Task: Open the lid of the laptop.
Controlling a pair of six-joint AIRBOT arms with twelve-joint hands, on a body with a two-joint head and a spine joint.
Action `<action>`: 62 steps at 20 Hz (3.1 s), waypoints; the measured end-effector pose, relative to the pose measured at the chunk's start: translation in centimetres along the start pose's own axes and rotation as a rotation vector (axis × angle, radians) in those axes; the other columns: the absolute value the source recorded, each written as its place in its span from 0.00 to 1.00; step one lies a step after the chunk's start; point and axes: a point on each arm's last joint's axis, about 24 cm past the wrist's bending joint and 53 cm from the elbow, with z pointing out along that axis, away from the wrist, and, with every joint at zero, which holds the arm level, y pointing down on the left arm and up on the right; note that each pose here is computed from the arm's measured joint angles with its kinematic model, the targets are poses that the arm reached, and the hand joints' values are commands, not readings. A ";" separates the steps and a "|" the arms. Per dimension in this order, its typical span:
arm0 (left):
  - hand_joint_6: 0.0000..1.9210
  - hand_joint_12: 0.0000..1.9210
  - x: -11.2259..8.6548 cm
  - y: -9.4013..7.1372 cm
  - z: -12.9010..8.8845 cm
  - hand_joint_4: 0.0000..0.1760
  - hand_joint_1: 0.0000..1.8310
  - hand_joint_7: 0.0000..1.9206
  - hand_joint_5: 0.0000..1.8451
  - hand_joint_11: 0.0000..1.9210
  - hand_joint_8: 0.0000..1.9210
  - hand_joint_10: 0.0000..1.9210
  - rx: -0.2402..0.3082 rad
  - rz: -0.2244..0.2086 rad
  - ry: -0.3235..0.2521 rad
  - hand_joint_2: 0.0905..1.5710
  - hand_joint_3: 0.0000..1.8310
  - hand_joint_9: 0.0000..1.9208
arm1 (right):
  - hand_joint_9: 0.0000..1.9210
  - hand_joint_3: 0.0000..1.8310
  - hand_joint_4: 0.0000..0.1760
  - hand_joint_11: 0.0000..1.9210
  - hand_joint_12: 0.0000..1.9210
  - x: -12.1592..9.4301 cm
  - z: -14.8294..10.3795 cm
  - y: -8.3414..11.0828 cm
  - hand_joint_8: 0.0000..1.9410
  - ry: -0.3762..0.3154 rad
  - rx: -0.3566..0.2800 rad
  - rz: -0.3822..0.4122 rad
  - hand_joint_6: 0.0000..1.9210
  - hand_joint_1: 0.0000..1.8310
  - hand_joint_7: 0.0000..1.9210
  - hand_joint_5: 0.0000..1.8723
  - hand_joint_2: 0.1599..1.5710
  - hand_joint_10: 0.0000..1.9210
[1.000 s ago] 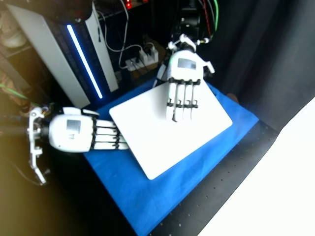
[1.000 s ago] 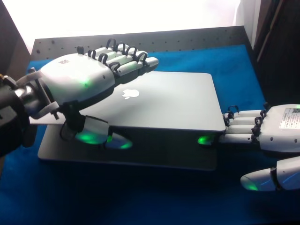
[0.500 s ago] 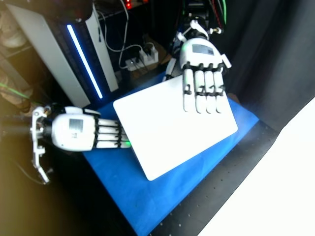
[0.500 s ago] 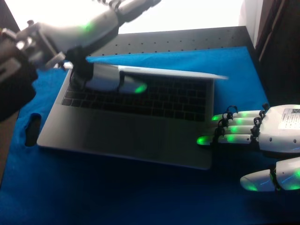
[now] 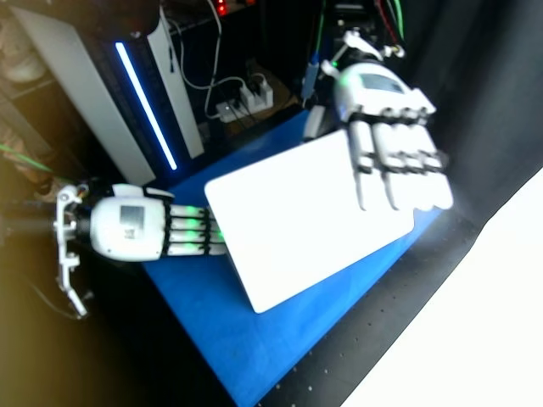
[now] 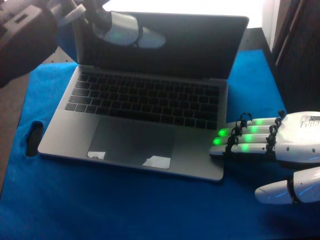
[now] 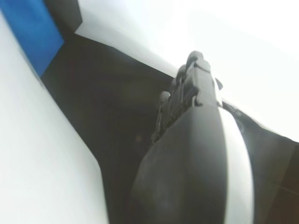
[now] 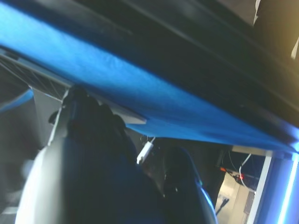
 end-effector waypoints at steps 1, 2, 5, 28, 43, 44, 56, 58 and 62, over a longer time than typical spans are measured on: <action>0.00 0.02 0.1 0.5 0.5 0.34 0.46 0.00 0.02 0.00 0.00 0.00 -0.017 -0.006 -0.003 0.62 0.00 0.00 | 0.00 0.00 0.00 0.00 0.00 -0.1 0.0 -0.1 0.00 -0.001 0.000 -0.001 0.00 0.00 0.00 0.00 0.88 0.00; 0.00 0.00 0.4 1.1 1.2 0.13 0.45 0.00 0.00 0.00 0.00 0.00 -0.037 -0.018 -0.001 0.61 0.00 0.00 | 0.00 0.00 0.00 0.00 0.00 -0.1 0.0 -0.1 0.00 -0.001 0.000 -0.002 0.00 0.00 0.00 0.00 0.88 0.00; 0.00 0.00 0.3 2.1 3.3 0.00 0.43 0.00 0.00 0.00 0.00 0.00 -0.070 -0.007 0.012 0.62 0.00 0.00 | 0.00 0.00 0.00 0.00 0.00 0.0 0.0 -0.2 0.00 0.002 0.000 -0.007 0.00 0.00 0.00 0.00 0.88 0.00; 0.00 0.00 1.6 6.4 10.3 0.30 0.41 0.00 0.00 0.00 0.00 0.00 -0.258 0.065 0.221 0.67 0.01 0.00 | 0.00 0.00 0.00 0.00 0.00 -0.4 0.4 0.0 0.00 0.014 -0.025 -0.065 0.00 0.02 0.00 0.00 0.87 0.00; 0.00 0.00 0.4 5.3 8.2 0.00 0.38 0.00 0.00 0.00 0.00 0.00 -0.206 0.132 0.218 0.63 0.00 0.00 | 0.00 0.00 0.00 0.00 0.00 -0.3 1.2 0.5 0.00 0.022 -0.045 -0.084 0.00 0.01 0.00 0.01 0.87 0.00; 0.00 0.00 0.0 4.3 7.8 0.08 0.36 0.00 0.00 0.00 0.00 0.00 -0.179 0.169 0.206 0.62 0.00 0.00 | 0.00 0.00 0.00 0.00 0.00 -0.3 1.2 0.5 0.00 0.022 -0.044 -0.083 0.00 0.01 0.00 0.00 0.87 0.00; 0.00 0.81 -5.9 -4.9 0.6 0.00 0.34 0.28 0.27 0.04 0.04 0.34 0.035 0.415 -0.113 0.66 0.00 0.19 | 0.00 0.00 0.00 0.00 0.00 -1.9 1.2 0.8 0.00 -0.056 -0.035 0.029 0.00 0.00 0.00 0.00 0.85 0.00; 0.00 0.53 -4.6 -5.1 -1.6 0.00 0.49 0.09 0.07 0.01 0.00 0.08 0.047 0.415 -0.123 0.62 0.00 0.08 | 0.00 0.00 0.00 0.00 0.00 -3.1 0.5 0.7 0.00 -0.105 -0.034 0.088 0.00 0.00 0.00 0.00 0.86 0.00; 0.00 0.29 -3.2 -3.9 -5.0 0.00 0.41 0.00 0.00 0.06 0.00 0.00 0.044 0.305 -0.149 0.61 0.01 0.04 | 0.00 0.00 0.00 0.00 0.00 -7.5 -2.0 1.4 0.00 -0.263 -0.093 0.195 0.00 0.00 0.00 0.00 0.85 0.00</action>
